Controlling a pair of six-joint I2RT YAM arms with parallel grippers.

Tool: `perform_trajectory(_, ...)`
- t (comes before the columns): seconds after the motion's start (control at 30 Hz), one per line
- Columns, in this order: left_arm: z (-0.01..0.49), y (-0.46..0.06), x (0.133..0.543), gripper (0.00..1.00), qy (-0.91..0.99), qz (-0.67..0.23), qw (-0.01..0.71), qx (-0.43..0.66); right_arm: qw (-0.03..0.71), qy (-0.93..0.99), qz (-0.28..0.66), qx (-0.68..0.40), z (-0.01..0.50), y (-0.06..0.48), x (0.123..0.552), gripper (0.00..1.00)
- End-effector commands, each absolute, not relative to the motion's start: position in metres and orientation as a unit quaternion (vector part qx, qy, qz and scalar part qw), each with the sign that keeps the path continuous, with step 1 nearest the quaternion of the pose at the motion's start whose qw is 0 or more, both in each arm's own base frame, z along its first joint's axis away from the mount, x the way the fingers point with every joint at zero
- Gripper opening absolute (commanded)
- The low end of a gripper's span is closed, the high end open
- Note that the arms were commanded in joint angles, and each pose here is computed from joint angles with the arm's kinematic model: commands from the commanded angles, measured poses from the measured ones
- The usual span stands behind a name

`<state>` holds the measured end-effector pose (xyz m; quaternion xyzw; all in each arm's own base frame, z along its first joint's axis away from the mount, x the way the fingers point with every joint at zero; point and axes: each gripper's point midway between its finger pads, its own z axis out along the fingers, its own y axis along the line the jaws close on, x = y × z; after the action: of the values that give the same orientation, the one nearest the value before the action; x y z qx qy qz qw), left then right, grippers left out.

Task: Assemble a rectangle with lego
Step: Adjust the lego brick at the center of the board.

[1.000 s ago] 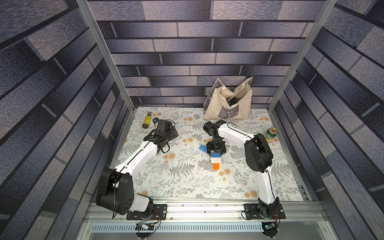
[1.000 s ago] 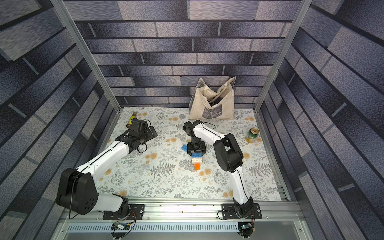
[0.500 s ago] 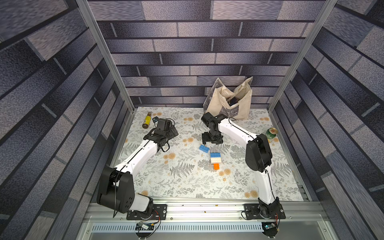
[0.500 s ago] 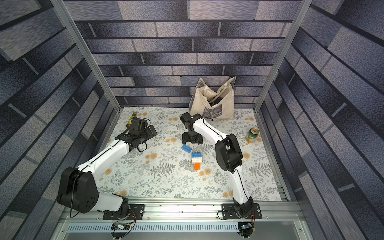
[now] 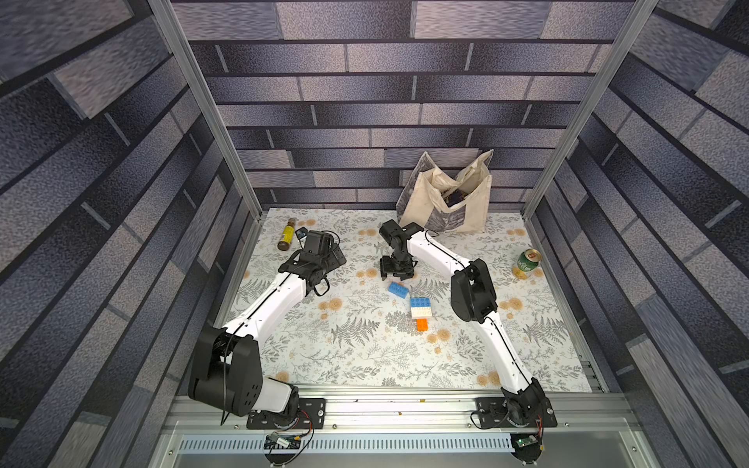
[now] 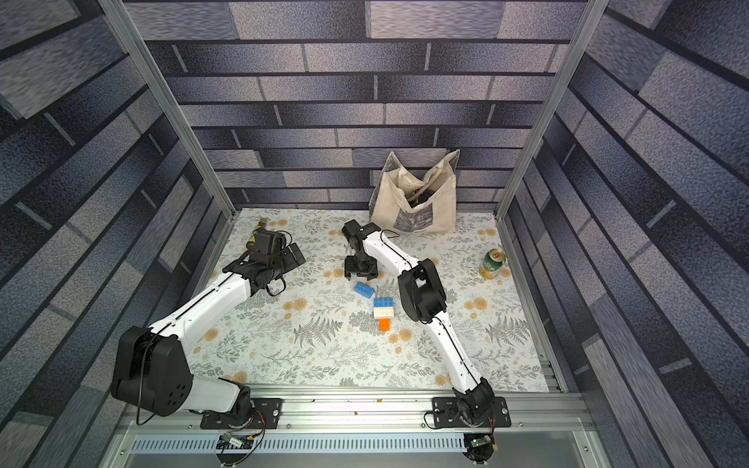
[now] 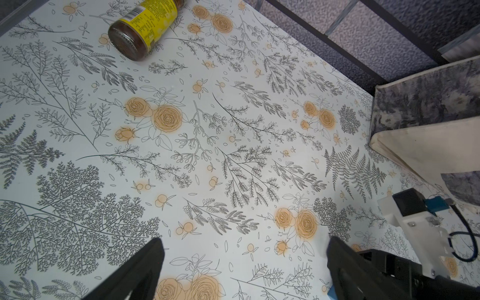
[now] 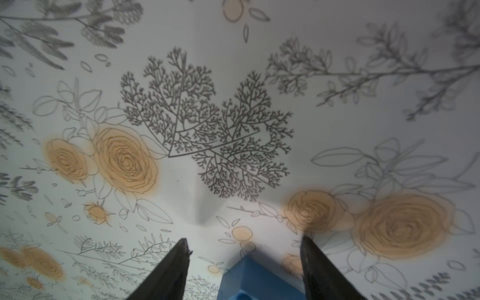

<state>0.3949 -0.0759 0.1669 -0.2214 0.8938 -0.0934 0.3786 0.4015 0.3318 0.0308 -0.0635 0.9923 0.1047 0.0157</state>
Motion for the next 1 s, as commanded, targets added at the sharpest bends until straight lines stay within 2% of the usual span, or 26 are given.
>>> perform_trajectory(0.0,0.176,-0.069,0.391,1.0,0.891,-0.083,0.389,-0.221,-0.007,0.989,0.124,-0.075,0.036,0.34,0.385,0.65)
perform_trajectory(0.33,0.173,-0.07,0.392,1.0,0.892,-0.083,0.384,-0.223,-0.035,0.985,0.126,-0.11,0.029,0.353,0.353,0.51)
perform_trajectory(0.47,0.172,-0.069,0.392,1.0,0.893,-0.081,0.383,-0.224,-0.037,0.983,0.12,-0.131,0.034,0.357,0.343,0.49)
perform_trajectory(0.57,0.171,-0.068,0.392,1.0,0.892,-0.081,0.383,-0.225,-0.031,0.984,0.108,-0.137,0.042,0.353,0.34,0.54)
perform_trajectory(0.63,0.171,-0.069,0.392,1.0,0.892,-0.083,0.383,-0.226,-0.02,0.986,0.094,-0.135,0.051,0.347,0.341,0.6)
perform_trajectory(0.7,0.17,-0.068,0.392,1.0,0.892,-0.081,0.382,-0.226,-0.003,0.989,0.071,-0.128,0.061,0.336,0.344,0.71)
perform_trajectory(0.8,0.169,-0.069,0.393,1.0,0.892,-0.084,0.381,-0.226,0.012,0.991,0.055,-0.12,0.07,0.327,0.346,0.82)
perform_trajectory(0.97,0.167,-0.071,0.394,1.0,0.893,-0.088,0.378,-0.226,0.006,0.991,0.045,-0.124,0.063,0.324,0.345,0.89)
